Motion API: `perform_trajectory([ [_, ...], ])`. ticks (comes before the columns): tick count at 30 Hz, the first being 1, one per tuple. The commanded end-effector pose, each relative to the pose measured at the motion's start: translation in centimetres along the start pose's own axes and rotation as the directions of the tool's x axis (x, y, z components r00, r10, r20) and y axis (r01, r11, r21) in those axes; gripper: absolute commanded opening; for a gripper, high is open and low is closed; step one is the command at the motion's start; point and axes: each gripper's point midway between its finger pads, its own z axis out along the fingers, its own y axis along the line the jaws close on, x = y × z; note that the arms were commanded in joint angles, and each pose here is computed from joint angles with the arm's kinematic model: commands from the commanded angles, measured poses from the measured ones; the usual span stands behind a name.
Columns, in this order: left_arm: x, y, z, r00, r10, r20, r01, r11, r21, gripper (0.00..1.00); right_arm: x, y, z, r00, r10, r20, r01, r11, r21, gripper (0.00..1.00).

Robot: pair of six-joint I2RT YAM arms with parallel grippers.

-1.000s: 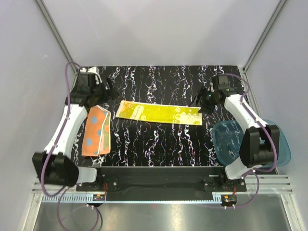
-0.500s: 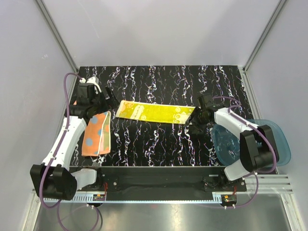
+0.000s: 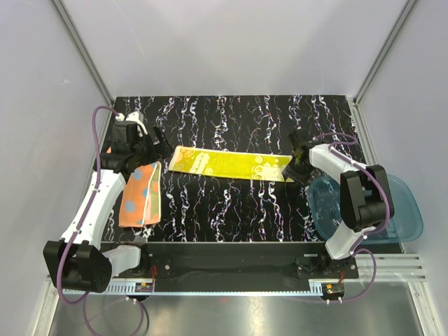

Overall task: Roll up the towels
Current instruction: Fold the towel

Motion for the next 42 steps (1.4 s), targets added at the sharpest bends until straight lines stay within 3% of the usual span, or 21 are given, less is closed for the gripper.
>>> perform_trajectory([
  [1, -1.4, -0.8, -0.4, 0.998, 0.004, 0.055, -0.005, 1.000, 0.030, 0.99, -2.5, -0.8, 0.2, 0.998, 0.015, 0.054, -0.018, 0.999, 0.040, 0.50],
  [19, -1.1, -1.0, -0.3, 0.999, 0.005, 0.038, -0.007, 0.999, 0.042, 0.99, -3.6, -0.3, 2.8, 1.000, -0.018, 0.023, 0.016, 0.998, 0.054, 0.47],
  [25, -1.1, -0.9, -0.2, 0.999, 0.007, 0.037, -0.008, 0.999, 0.035, 0.99, -2.9, -0.3, 3.4, 1.000, -0.022, 0.000, 0.022, 0.999, 0.036, 0.33],
  [34, -0.9, -0.9, -0.1, 1.000, 0.007, 0.031, -0.009, 0.999, 0.035, 0.99, -4.0, -0.4, 2.6, 0.997, -0.069, 0.035, 0.067, 0.997, 0.048, 0.00],
  [42, -0.8, -1.4, -1.4, 0.995, 0.084, 0.049, -0.083, 0.996, -0.027, 0.99, -7.2, -1.5, -1.9, 0.970, -0.185, 0.158, 0.152, 0.969, 0.196, 0.00],
])
